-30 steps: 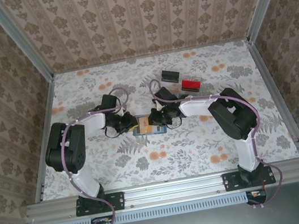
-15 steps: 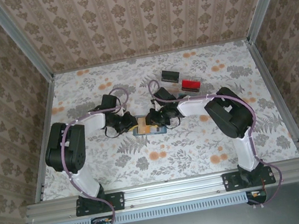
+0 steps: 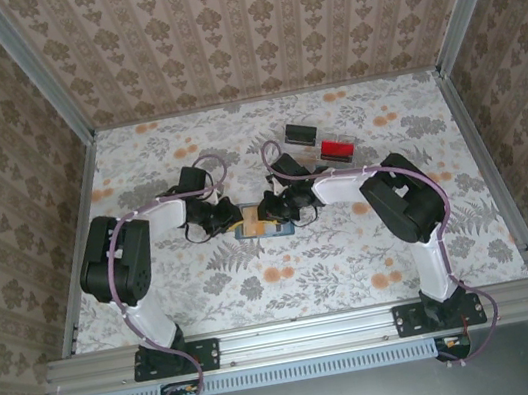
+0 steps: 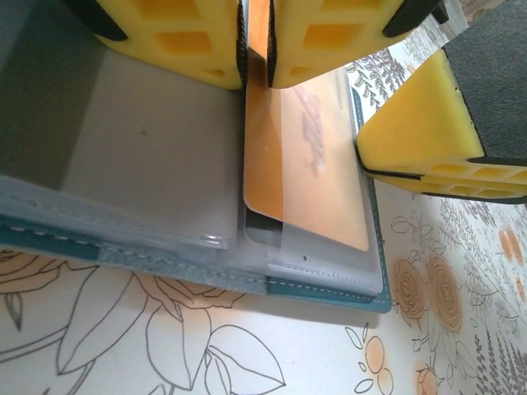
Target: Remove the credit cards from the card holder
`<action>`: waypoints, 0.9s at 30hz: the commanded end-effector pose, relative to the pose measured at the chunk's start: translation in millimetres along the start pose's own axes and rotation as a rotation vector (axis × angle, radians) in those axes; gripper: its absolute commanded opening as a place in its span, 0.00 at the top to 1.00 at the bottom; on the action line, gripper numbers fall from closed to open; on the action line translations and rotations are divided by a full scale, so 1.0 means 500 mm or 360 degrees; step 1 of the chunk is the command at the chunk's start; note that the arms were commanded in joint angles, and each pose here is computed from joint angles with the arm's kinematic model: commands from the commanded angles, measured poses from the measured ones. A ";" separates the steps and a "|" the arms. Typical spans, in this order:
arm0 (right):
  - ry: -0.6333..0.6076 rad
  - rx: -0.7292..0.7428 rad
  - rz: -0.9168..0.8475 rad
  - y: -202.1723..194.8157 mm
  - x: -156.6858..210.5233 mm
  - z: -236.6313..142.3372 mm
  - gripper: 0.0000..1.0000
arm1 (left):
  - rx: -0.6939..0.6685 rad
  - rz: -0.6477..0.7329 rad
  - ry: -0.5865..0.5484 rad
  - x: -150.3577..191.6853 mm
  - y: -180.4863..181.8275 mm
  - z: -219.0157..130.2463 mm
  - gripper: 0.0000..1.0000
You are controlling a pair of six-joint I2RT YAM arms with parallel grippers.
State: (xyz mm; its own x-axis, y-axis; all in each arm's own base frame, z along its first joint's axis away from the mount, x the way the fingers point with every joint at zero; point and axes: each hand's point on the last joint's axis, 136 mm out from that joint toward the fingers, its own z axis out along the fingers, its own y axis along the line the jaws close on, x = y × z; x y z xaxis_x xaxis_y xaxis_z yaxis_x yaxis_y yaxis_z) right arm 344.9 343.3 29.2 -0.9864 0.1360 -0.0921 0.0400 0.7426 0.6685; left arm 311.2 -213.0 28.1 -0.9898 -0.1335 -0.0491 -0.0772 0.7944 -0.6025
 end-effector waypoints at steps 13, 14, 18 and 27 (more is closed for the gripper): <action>-0.0148 -0.0033 -0.0129 0.006 0.003 -0.112 1.00 | 0.0051 0.0082 -0.0020 -0.009 -0.034 -0.028 0.77; -0.0154 -0.0054 -0.0148 0.011 0.004 -0.122 1.00 | 0.0081 0.0095 -0.0029 -0.012 -0.045 -0.033 0.75; -0.0205 -0.0176 -0.0227 0.039 -0.004 -0.171 1.00 | 0.0225 0.0162 -0.0099 -0.032 -0.097 -0.070 0.65; -0.0365 -0.0544 -0.0353 0.103 -0.048 -0.295 1.00 | 0.0477 0.0259 -0.0273 -0.057 -0.167 -0.172 0.32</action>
State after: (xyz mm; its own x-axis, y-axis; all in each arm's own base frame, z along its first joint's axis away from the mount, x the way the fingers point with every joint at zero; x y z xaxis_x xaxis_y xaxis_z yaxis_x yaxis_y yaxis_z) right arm 349.1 276.7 142.7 -0.9222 0.1910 -0.3363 -0.1562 0.6116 0.7756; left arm 333.6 -215.5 115.0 -0.9636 -0.1518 -0.2203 0.0584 0.6841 -0.7271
